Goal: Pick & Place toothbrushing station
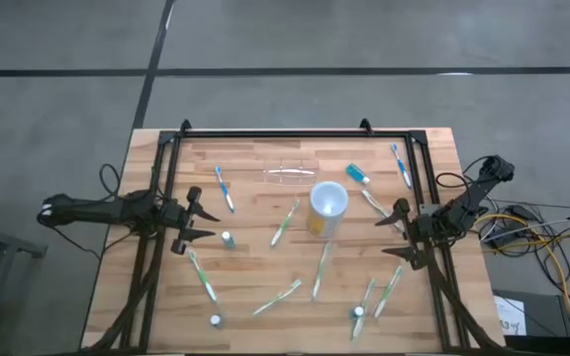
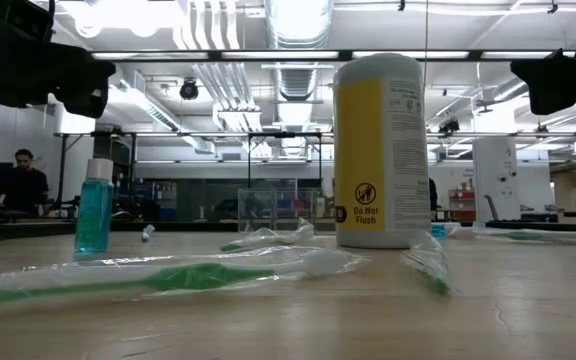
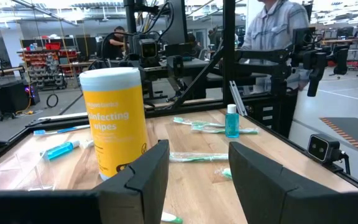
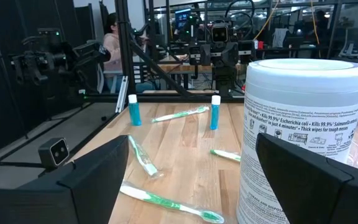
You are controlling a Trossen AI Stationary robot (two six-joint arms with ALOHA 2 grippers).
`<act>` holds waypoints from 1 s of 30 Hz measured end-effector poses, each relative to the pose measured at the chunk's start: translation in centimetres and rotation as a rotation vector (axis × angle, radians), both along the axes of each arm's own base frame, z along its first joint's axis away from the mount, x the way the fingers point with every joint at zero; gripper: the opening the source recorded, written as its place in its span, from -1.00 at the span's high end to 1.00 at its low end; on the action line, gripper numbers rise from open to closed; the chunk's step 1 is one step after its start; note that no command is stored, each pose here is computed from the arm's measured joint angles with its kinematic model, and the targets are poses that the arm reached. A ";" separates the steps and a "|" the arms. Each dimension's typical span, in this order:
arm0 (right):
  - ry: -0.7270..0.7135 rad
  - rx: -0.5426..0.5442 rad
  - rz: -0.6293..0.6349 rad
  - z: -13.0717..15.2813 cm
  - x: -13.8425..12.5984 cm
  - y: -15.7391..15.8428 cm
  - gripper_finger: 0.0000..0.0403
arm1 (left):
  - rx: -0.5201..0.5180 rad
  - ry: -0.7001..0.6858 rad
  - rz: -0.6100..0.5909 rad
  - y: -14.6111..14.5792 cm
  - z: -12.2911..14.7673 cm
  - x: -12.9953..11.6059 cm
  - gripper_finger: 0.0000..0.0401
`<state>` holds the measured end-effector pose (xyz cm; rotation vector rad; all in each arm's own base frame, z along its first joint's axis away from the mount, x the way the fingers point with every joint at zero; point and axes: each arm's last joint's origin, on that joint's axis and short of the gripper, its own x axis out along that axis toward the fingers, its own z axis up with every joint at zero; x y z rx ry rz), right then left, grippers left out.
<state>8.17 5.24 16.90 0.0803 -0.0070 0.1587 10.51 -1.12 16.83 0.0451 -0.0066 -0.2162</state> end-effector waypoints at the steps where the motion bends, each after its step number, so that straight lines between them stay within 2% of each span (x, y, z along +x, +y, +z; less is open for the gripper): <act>1: -0.001 0.000 0.000 0.0 0.0 0.0 -0.71 | 0.000 0.000 0.000 0.0 0.0 0.0 0.14; 30: 0.000 0.000 0.000 0.0 0.0 0.0 -0.72 | 0.000 0.000 0.000 0.0 0.0 0.0 0.14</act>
